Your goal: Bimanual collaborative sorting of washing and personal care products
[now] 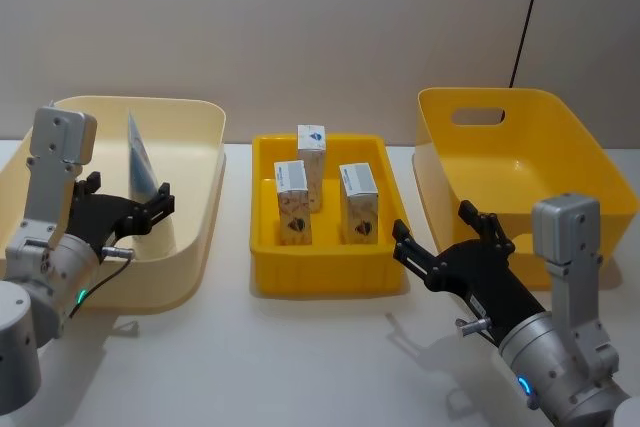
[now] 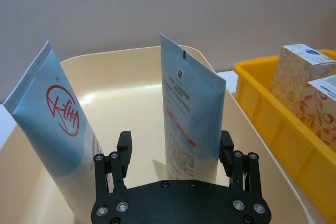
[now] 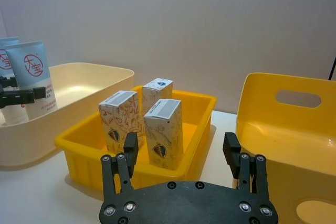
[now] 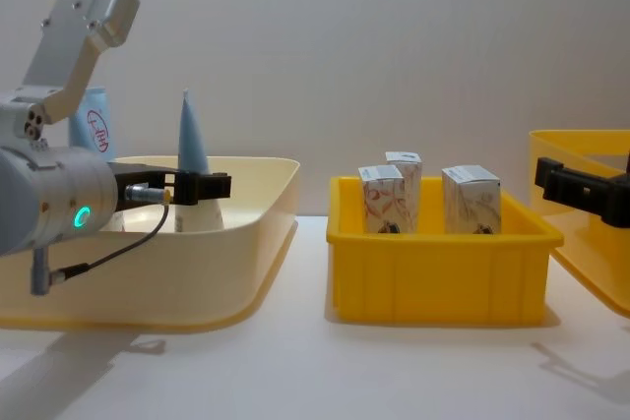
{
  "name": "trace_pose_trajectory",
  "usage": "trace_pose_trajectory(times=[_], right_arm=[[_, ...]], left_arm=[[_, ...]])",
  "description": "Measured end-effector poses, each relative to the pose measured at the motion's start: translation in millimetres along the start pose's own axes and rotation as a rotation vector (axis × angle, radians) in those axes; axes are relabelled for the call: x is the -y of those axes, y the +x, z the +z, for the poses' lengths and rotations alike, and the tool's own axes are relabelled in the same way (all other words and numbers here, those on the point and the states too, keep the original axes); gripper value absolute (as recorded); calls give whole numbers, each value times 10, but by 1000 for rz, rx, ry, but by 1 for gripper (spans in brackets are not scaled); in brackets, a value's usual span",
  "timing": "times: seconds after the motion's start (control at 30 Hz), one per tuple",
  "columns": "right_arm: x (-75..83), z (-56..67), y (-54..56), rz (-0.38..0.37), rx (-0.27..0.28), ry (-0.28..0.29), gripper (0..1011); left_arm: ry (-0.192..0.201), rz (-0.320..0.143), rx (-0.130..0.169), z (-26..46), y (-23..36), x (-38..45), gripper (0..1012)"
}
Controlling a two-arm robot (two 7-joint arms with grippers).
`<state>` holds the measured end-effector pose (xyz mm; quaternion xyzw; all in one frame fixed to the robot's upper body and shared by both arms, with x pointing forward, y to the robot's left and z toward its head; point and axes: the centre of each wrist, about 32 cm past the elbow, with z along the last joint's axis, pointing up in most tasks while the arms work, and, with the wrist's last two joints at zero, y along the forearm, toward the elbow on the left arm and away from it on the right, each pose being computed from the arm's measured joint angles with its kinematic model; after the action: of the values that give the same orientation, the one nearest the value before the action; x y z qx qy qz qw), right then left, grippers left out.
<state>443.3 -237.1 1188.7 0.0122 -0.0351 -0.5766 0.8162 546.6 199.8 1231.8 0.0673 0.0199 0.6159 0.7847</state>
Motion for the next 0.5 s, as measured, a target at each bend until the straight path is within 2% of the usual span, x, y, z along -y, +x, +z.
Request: trace_pose_trajectory(times=[0.23,0.47,0.5], right_arm=[[0,0,0,0,0,0,1009],[0,0,0,0,0,0,1009],[0,0,0,0,0,0,1009]], left_arm=[[9,8,-31,-1,8,92,1003],[4,-9,-85,28,8,169,1003],[4,-9,-85,28,8,169,1003]])
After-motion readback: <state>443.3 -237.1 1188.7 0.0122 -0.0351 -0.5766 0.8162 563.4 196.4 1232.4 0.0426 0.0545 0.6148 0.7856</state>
